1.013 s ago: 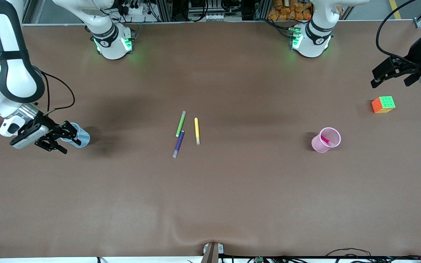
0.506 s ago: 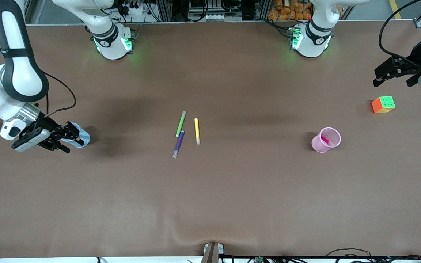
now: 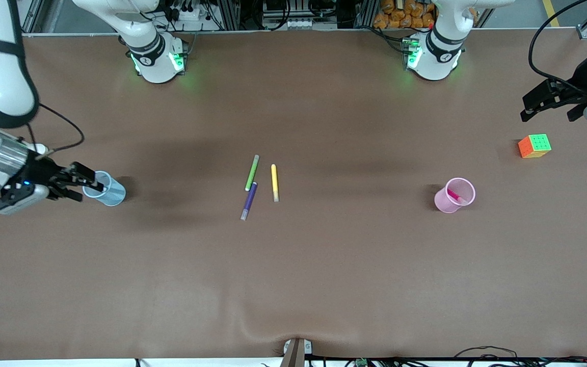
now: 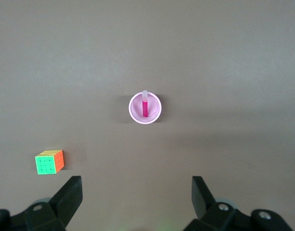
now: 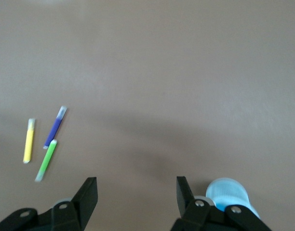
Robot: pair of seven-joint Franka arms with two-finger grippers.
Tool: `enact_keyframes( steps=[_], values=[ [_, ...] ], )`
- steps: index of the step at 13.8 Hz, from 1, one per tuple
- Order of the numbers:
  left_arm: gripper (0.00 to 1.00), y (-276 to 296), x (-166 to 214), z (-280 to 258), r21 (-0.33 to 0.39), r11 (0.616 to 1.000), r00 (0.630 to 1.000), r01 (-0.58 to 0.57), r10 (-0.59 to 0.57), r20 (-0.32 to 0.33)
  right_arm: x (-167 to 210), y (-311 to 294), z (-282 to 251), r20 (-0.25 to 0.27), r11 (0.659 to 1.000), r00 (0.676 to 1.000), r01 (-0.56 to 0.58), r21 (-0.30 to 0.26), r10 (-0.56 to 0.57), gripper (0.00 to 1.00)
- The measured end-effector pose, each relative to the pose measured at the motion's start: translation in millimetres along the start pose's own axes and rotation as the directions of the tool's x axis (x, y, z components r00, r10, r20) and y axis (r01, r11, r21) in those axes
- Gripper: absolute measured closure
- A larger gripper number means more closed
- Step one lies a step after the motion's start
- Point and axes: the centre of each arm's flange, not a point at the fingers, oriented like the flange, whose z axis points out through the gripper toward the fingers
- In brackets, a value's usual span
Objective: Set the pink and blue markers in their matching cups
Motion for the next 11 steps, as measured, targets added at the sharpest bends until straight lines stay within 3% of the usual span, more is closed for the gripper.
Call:
enact_keyframes(
  steps=[3,6,8,11],
  values=[
    [0.00,2,0,-1,0.000,1.000,1.000,-0.003,0.003,-0.002,7,-35,-43,0.107,0.991,0.988,-0.098,-0.089,0.107,0.21],
    [0.00,5,0,-4,0.000,1.000,1.000,-0.009,0.009,-0.008,5,-71,-79,0.199,0.975,0.966,-0.131,-0.181,0.167,0.01],
    [0.00,9,0,-4,0.000,1.000,1.000,-0.016,0.016,-0.010,1,-82,-118,0.215,0.962,0.956,-0.151,-0.226,0.201,0.00],
    [0.00,13,-1,-5,0.001,1.000,1.000,-0.021,0.021,-0.011,-13,-91,-182,0.196,0.951,0.954,-0.174,-0.255,0.227,0.00]
  ],
)
